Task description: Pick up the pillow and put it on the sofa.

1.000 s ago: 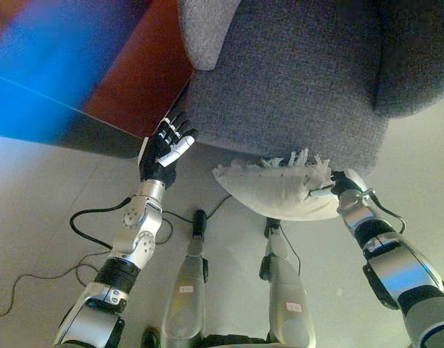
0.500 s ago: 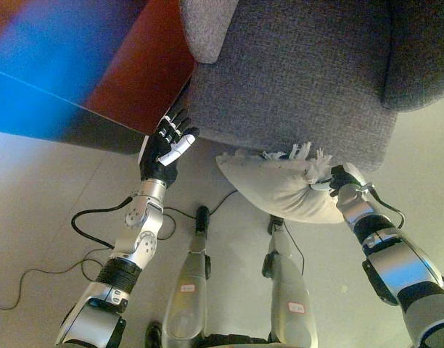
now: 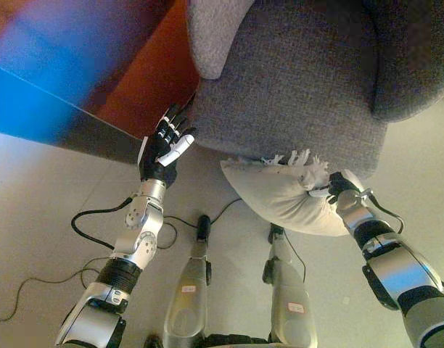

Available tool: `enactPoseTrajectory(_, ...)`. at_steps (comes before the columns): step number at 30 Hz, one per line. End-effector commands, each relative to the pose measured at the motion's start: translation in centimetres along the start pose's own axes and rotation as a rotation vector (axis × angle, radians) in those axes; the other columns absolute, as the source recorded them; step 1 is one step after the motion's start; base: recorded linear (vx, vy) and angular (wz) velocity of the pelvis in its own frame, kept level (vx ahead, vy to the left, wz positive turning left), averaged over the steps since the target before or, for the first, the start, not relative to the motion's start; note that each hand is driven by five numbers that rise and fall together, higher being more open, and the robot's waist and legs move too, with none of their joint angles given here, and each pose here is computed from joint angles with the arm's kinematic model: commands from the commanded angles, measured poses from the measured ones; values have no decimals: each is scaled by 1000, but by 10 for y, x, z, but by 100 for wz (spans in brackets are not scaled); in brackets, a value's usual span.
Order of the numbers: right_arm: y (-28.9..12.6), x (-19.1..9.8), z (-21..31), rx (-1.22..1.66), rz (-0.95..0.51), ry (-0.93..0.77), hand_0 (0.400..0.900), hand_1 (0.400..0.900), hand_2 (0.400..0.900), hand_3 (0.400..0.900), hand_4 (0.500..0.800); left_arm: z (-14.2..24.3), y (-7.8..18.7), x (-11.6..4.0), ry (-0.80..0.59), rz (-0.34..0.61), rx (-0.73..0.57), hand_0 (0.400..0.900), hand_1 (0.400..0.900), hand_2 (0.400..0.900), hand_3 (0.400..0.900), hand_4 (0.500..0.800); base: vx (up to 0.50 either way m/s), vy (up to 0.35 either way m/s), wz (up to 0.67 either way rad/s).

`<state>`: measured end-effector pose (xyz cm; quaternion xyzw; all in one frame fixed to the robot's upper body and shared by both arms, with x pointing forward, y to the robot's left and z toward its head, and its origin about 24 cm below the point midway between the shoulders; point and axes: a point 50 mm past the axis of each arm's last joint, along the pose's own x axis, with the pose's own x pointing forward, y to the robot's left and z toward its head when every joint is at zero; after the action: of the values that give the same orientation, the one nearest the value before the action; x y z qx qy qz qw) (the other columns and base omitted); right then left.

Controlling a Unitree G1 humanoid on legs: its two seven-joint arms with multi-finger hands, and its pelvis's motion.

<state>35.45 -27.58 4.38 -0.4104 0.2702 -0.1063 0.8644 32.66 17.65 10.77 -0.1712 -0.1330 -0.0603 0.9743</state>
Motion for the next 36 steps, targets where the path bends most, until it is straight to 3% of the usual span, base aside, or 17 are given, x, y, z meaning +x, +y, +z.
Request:
enactPoseTrajectory(1,-58,-1,27,-29,-201,-128,400,400,400,400,500,38,-20,14,-169,-90,14,900,900,900,900,800,53,-5,-4)
enactPoseTrajectory(9,-45,-10,18,-57,-182,-186,400,400,400,400,500,11,-3,-2,-41,-6,61,900,900,900,900,800,88,-11,1)
enactPoseTrajectory(17,-21,-27,-6,-134,-105,-203,400,400,400,400,500,-17,22,-35,102,79,74,900,900,900,900,800,192,-22,6)
enactPoseTrajectory(25,-23,-40,-26,-201,-59,-226,400,400,400,400,500,-43,37,-64,240,133,71,900,900,900,900,800,152,16,2)
enactPoseTrajectory(36,-69,-38,3,-272,-116,-269,400,400,400,400,500,-57,44,-72,315,160,51,900,900,900,900,800,70,11,0)
